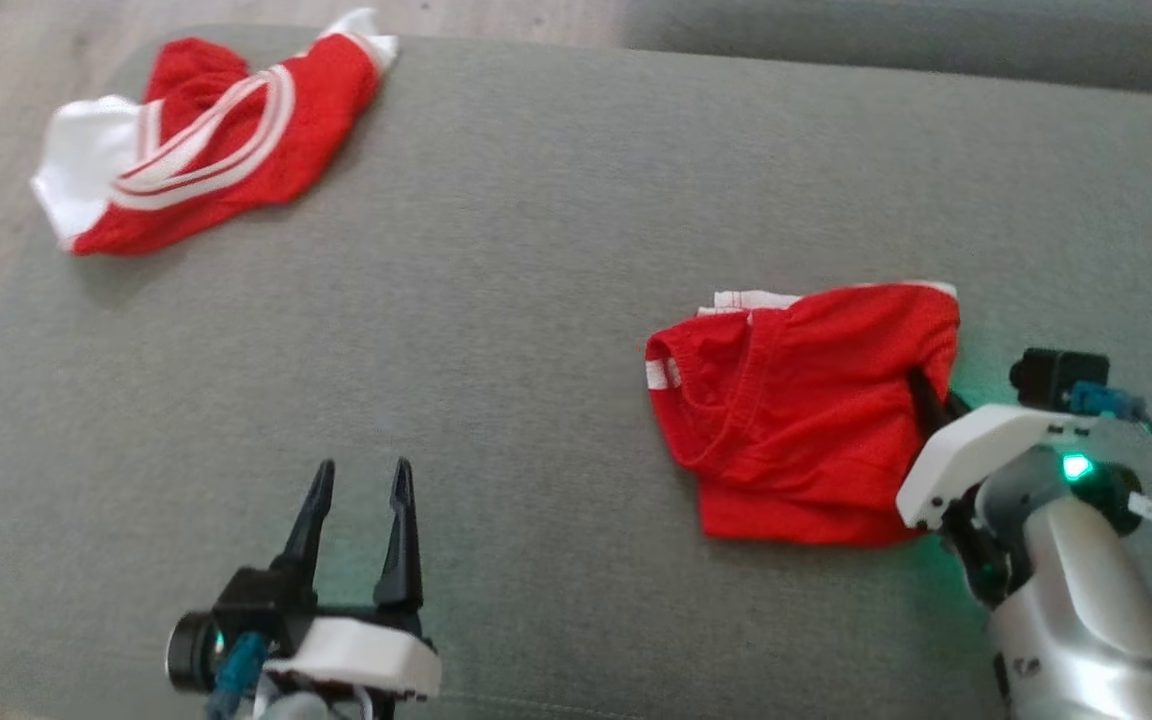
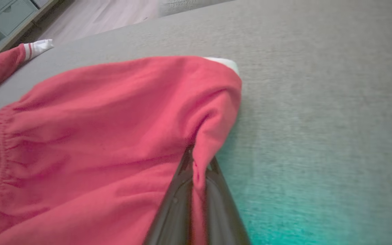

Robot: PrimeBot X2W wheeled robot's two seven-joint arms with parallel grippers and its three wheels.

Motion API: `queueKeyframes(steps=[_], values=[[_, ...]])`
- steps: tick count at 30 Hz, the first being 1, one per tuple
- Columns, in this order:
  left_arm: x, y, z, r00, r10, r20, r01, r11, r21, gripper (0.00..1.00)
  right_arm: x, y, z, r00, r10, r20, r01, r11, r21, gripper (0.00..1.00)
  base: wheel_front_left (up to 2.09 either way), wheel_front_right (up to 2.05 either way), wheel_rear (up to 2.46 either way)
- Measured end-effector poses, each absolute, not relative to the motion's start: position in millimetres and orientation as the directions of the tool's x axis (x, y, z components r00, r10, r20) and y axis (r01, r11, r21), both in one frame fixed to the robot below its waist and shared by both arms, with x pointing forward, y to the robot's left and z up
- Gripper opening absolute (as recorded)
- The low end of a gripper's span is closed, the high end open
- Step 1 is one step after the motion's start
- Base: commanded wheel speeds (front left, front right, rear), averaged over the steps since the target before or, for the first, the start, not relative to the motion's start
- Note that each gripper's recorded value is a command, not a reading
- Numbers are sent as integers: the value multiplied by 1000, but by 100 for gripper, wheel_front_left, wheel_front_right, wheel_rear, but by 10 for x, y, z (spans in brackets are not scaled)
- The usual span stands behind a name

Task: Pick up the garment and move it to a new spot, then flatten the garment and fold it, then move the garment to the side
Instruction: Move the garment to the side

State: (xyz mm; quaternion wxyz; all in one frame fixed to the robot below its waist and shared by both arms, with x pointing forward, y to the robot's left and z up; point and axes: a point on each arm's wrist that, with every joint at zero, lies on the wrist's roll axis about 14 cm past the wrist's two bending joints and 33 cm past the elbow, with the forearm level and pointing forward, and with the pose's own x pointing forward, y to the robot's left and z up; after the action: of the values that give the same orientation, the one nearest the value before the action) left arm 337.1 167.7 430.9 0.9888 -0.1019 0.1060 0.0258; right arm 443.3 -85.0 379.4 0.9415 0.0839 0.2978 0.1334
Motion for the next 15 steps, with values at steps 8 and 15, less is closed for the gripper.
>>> queueKeyframes(steps=[8, 15], values=[[3798, 1200, 4356, 975, -132, -176, 96, 975, -199, 100, 4587, -1688, 3978, 867, 118, -483, -48, 987, 156, 0, 0, 0, 0], [4191, 668, 4336, 944, -297, -144, 264, 941, -212, 100, 4519, -2351, 4041, 885, -35, -464, 98, 989, 112, 0, 0, 0, 0]])
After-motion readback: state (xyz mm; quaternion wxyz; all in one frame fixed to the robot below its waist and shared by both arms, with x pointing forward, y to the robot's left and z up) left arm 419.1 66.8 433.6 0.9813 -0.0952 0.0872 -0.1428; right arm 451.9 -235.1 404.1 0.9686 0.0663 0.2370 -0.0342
